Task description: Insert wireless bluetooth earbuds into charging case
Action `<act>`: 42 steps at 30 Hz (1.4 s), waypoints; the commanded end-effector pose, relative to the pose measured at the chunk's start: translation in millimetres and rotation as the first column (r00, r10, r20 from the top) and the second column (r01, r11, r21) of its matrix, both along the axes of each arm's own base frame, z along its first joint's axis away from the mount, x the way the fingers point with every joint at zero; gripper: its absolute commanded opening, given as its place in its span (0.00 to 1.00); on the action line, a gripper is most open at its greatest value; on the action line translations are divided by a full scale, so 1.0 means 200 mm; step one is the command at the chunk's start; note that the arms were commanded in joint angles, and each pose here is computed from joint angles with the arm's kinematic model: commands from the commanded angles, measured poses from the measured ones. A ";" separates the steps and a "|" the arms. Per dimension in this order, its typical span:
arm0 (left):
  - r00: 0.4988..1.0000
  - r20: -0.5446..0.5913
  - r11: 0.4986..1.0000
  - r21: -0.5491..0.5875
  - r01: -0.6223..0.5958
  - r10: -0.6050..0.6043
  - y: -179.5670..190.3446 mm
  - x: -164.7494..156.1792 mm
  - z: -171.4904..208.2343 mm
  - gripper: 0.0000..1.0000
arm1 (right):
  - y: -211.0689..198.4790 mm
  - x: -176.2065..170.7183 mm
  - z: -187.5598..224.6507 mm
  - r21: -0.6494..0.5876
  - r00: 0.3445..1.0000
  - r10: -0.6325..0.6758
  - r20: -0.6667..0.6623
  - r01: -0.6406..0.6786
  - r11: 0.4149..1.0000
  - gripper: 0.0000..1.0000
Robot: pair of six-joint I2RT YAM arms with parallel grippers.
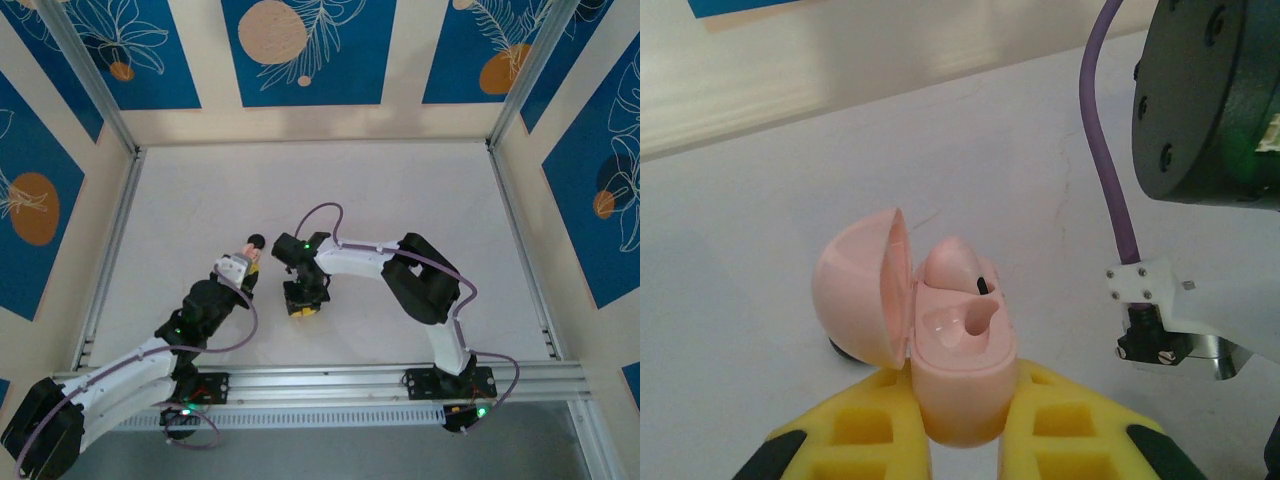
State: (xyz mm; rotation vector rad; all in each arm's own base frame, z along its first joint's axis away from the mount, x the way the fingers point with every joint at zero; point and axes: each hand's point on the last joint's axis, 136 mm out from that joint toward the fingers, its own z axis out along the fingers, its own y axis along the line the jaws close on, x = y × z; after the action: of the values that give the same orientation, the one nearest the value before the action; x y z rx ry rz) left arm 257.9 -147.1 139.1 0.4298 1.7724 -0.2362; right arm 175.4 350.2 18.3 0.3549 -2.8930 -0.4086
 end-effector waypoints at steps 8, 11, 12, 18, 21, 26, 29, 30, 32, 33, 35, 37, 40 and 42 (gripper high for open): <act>1.000 0.008 1.000 0.007 0.015 -0.015 -0.02 0.03 0.02 0.10 | 0.01 0.03 0.01 0.024 0.998 0.013 0.060 -0.015 1.000 0.21; 0.999 0.001 0.999 0.001 0.047 -0.047 -0.05 0.02 0.01 0.10 | 0.00 0.07 0.05 0.050 0.994 -0.001 0.110 -0.004 0.999 0.21; 0.998 0.000 0.998 -0.003 0.064 -0.064 -0.07 0.02 0.01 0.10 | -0.01 0.08 0.06 0.063 0.992 -0.013 0.129 0.005 0.998 0.21; 0.984 -0.019 0.984 -0.017 0.177 -0.177 -0.19 0.01 -0.03 0.10 | -0.07 0.16 0.13 0.155 0.969 -0.087 0.230 0.051 0.987 0.20; 0.973 -0.026 0.973 -0.032 0.229 -0.230 -0.25 0.01 -0.04 0.10 | -0.11 0.20 0.16 0.197 0.946 -0.123 0.300 0.065 0.978 0.20; 0.950 -0.011 0.949 -0.062 0.310 -0.311 -0.35 0.02 -0.06 0.10 | -0.16 0.34 0.25 0.328 0.883 -0.217 0.416 0.077 0.942 0.20; 0.931 -0.001 0.929 -0.064 0.364 -0.365 -0.41 0.01 -0.07 0.09 | -0.19 0.40 0.31 0.388 0.844 -0.260 0.469 0.068 0.919 0.20; 0.923 0.003 0.921 -0.057 0.385 -0.385 -0.42 0.00 -0.08 0.09 | -0.20 0.42 0.33 0.402 0.831 -0.271 0.486 0.063 0.914 0.20; 0.896 0.016 0.895 -0.036 0.444 -0.443 -0.47 -0.03 -0.08 0.09 | -0.22 0.44 0.38 0.424 0.800 -0.289 0.526 0.049 0.905 0.20; 0.885 0.017 0.885 -0.027 0.465 -0.465 -0.49 -0.04 -0.09 0.09 | -0.23 0.45 0.40 0.435 0.788 -0.297 0.539 0.042 0.900 0.20; 0.864 0.023 0.864 -0.011 0.503 -0.502 -0.53 -0.06 -0.10 0.09 | -0.25 0.47 0.45 0.468 0.757 -0.323 0.567 0.026 0.883 0.20; 0.852 0.031 0.852 -0.005 0.523 -0.523 -0.56 -0.06 -0.11 0.09 | -0.26 0.48 0.49 0.494 0.735 -0.341 0.587 0.009 0.869 0.20; 0.841 0.037 0.842 -0.004 0.540 -0.539 -0.59 -0.06 -0.12 0.09 | -0.26 0.48 0.55 0.522 0.702 -0.352 0.619 -0.034 0.852 0.20; 0.837 0.043 0.837 -0.011 0.546 -0.545 -0.61 -0.05 -0.12 0.09 | -0.26 0.48 0.58 0.534 0.688 -0.350 0.635 -0.065 0.843 0.20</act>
State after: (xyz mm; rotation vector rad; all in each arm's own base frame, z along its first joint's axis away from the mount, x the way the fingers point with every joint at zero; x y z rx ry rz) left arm 247.6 -252.0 91.2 0.8883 1.6980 -0.6029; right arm 261.8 294.6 112.2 0.3418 -3.4788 -1.2653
